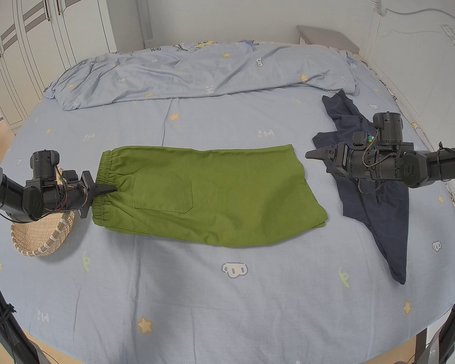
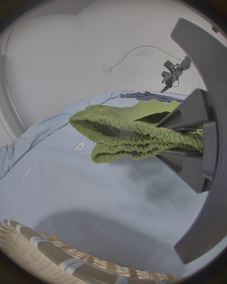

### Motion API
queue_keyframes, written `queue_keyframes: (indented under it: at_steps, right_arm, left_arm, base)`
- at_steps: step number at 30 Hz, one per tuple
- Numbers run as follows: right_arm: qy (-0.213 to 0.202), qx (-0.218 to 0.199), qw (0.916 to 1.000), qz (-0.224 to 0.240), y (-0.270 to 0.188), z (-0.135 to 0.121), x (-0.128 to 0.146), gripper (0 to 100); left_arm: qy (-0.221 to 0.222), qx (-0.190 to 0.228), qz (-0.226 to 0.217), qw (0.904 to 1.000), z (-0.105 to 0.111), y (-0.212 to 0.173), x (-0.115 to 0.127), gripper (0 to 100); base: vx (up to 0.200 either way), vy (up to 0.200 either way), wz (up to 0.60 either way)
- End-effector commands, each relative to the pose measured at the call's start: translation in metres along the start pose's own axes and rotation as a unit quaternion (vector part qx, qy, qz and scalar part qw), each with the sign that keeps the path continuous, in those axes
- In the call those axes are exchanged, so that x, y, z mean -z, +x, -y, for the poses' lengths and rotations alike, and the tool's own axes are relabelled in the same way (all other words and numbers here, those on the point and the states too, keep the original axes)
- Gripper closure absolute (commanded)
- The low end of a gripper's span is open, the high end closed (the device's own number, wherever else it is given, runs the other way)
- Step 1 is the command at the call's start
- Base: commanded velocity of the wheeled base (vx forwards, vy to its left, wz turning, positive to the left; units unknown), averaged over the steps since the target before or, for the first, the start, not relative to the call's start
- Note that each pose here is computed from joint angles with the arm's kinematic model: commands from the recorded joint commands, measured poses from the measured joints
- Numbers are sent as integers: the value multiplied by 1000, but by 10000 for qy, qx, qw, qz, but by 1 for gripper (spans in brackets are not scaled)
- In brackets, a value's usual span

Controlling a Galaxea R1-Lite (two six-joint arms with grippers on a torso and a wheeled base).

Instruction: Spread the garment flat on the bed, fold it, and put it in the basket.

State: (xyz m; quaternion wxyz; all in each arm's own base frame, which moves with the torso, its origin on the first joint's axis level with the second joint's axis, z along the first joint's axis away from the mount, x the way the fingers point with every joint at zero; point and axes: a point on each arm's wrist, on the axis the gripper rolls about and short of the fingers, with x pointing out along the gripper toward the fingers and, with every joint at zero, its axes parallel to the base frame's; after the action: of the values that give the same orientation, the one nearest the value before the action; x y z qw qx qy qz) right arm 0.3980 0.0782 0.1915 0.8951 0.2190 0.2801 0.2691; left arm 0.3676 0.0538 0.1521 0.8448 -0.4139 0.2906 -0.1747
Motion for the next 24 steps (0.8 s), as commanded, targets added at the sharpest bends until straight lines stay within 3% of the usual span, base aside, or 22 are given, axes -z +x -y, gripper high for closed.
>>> queue_keyframes:
  at_steps: [1, 13, 24]
  right_arm:
    - [355, -29, 9990, -260, 13, 26, -5, 0]
    - [671, 121, 9935, -910, 53, 56, 25, 0]
    - [630, 98, 9880, -1409, 62, 48, 44, 0]
  left_arm:
    - [48, 40, 23, 10000, 6, -2, 0, 100]
    - [51, 40, -7, 10000, 6, 0, 2, 100]
    - [41, 24, -26, 10000, 3, 2, 4, 100]
  base:
    - [0, 0, 0]
    - [0, 0, 0]
    - [0, 0, 0]
